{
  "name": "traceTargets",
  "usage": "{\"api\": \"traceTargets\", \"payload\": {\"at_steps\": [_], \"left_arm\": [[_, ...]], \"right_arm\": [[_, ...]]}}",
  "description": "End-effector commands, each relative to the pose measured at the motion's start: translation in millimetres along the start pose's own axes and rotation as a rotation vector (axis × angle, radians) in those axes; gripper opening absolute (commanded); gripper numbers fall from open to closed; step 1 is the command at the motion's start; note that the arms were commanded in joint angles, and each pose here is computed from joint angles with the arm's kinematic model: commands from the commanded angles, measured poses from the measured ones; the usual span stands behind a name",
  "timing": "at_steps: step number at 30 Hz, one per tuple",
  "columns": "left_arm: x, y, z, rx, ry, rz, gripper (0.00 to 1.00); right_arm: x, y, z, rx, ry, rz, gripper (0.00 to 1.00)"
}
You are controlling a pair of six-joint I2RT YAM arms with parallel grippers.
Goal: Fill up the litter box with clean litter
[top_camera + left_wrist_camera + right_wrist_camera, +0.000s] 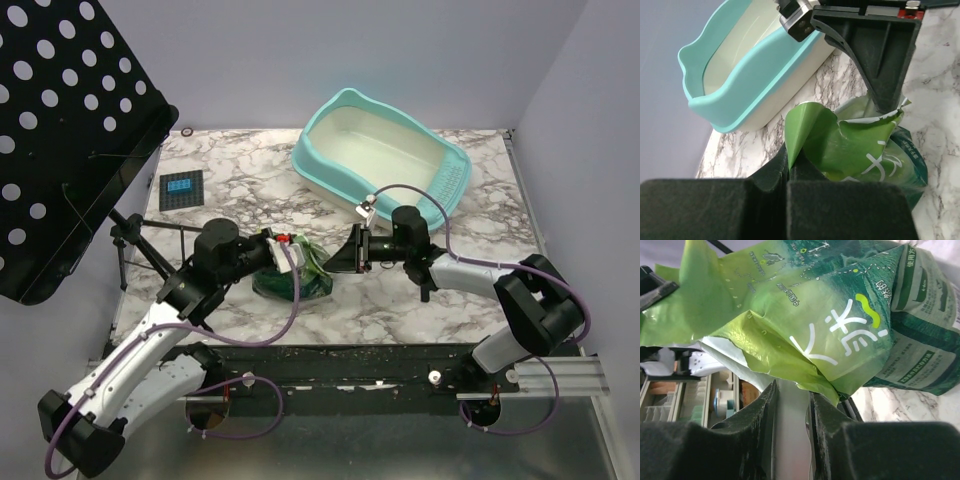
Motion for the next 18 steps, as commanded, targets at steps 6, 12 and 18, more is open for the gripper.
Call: {"api": "traceTargets", "payload": {"at_steps": [6,12,18], "left_arm": [[-13.2,-27.7,-12.6,0.024,-0.037,-0.137,0.0],[4.8,-50.6,-8.6,0.004,-0.02,-0.178,0.0],[-6.1,-56.9,-15.2,-0.039,-0.105,-0.144,0.0]], "right_arm": [[9.3,25.1,-6.5,-0.027,0.053,-0.023,0.0],[6.7,27.6,-18.8,-0.017,0.025,-0.018,0.0],[4.0,29.7,-40.6,-0.01,-0.02,-0.024,0.0]]}}
Point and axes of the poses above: each gripper's point midway between its finger pads, its own z axis out along the fingers, its own y axis along the line the jaws close on, x = y × z, the point moved 1 cm from there along -z, back along the fingers, and after that the axes turned 9 degrees about z, right-handed, at the moved point
